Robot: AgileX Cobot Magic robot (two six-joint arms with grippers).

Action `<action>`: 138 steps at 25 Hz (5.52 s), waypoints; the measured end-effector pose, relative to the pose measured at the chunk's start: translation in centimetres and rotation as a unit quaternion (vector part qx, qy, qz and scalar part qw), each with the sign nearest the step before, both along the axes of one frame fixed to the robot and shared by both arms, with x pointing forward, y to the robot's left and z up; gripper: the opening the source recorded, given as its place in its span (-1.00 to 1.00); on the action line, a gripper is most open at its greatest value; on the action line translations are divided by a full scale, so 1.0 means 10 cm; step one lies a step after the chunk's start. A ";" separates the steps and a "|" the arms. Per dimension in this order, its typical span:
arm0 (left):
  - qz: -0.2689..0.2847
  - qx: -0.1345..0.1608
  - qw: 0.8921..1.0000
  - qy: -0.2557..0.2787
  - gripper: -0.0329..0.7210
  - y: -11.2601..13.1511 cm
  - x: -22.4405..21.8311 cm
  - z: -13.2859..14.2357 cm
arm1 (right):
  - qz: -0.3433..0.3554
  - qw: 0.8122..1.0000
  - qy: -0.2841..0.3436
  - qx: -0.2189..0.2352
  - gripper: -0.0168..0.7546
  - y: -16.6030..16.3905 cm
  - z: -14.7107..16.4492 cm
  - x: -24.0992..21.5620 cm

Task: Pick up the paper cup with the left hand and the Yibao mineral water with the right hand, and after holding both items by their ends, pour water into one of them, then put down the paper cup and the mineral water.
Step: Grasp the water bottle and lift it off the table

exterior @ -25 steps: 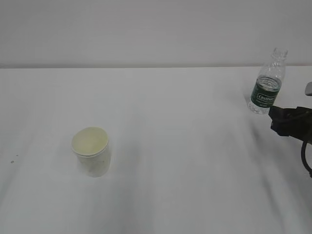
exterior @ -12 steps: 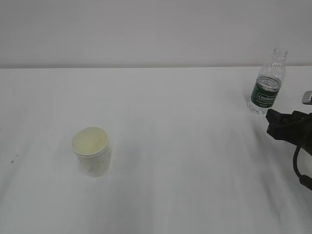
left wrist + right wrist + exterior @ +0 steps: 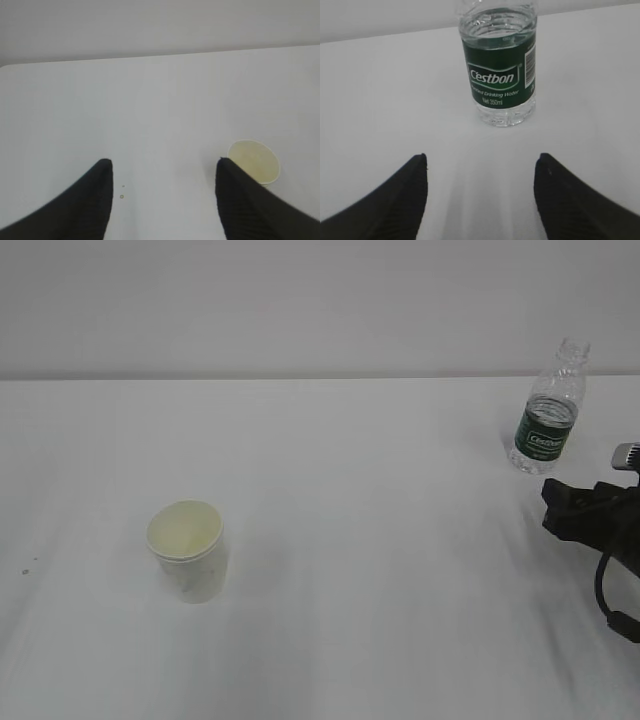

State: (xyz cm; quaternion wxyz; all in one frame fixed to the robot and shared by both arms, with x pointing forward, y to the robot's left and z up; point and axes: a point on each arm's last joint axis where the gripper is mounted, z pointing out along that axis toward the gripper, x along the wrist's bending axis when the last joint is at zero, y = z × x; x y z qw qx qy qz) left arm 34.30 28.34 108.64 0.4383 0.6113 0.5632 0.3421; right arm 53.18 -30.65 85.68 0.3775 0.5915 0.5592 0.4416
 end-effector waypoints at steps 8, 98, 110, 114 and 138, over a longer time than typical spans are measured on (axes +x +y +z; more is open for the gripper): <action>0.000 0.000 1.000 0.000 0.30 0.00 0.00 0.00 | -0.025 1.000 0.001 -0.001 0.36 -0.04 0.00 0.00; 0.001 0.008 1.000 -0.005 0.30 0.01 0.00 0.01 | 0.009 0.996 -0.090 -0.012 0.46 -0.05 -0.20 1.00; 0.000 0.006 1.000 -0.011 0.30 0.00 0.01 0.02 | 0.023 0.996 -0.085 -0.016 0.48 -0.03 -0.21 1.00; 0.000 0.006 1.000 -0.011 0.30 0.00 0.01 0.02 | 0.027 0.997 -0.076 -0.017 0.49 -0.02 -0.22 0.99; -0.009 0.008 1.000 -0.008 0.30 -0.08 0.34 -0.15 | 0.026 0.997 -0.075 -0.017 0.72 -0.02 -0.23 0.99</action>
